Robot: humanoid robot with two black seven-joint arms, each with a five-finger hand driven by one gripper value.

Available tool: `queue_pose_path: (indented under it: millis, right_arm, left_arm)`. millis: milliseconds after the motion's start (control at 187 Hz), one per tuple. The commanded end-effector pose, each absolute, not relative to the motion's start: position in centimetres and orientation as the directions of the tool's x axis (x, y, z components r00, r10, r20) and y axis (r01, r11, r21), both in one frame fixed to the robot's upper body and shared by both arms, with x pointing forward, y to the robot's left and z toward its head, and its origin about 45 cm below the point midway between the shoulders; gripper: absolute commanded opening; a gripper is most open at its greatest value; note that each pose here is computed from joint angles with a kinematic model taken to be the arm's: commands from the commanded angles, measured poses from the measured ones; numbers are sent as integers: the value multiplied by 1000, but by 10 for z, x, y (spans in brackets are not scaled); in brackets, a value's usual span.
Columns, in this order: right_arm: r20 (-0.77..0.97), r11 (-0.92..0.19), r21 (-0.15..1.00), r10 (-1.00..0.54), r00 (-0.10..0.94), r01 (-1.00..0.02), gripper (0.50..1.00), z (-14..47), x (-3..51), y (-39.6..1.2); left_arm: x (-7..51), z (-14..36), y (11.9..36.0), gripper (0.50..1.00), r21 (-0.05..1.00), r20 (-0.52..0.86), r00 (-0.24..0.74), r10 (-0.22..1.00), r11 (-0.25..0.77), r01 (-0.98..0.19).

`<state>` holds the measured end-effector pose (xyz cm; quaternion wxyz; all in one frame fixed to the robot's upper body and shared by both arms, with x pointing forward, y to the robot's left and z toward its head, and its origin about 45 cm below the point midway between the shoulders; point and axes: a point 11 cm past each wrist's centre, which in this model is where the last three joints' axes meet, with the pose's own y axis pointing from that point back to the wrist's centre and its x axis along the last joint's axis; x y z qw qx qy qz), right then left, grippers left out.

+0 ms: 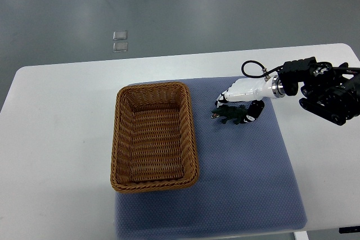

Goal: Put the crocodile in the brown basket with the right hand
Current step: 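Close the right hand fingers to grasp the crocodile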

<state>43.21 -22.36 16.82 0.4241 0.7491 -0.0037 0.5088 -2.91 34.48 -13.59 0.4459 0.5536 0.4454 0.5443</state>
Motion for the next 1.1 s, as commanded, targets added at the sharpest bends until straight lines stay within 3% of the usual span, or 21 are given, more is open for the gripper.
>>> queue_pose_path:
  millis: [0, 305, 470, 1096]
  right_arm:
    - [768, -640, 630, 425, 479, -441, 686, 169, 433, -225]
    - [779, -644, 617, 420, 465, -453, 635, 176, 437, -225]
    - [800, -651, 594, 416, 434, -472, 578, 189, 444, -222]
    - [824, -666, 562, 393, 409, -491, 576, 205, 453, -215]
  left_arm:
    - [-29, -136, 345, 1000, 979, 206, 10, 979, -206, 8]
    - [-29, -136, 345, 1000, 979, 206, 10, 979, -206, 8]
    - [-29, -136, 344, 1000, 979, 204, 10, 979, -205, 8]
    - [-29, -136, 345, 1000, 979, 206, 11, 979, -206, 8]
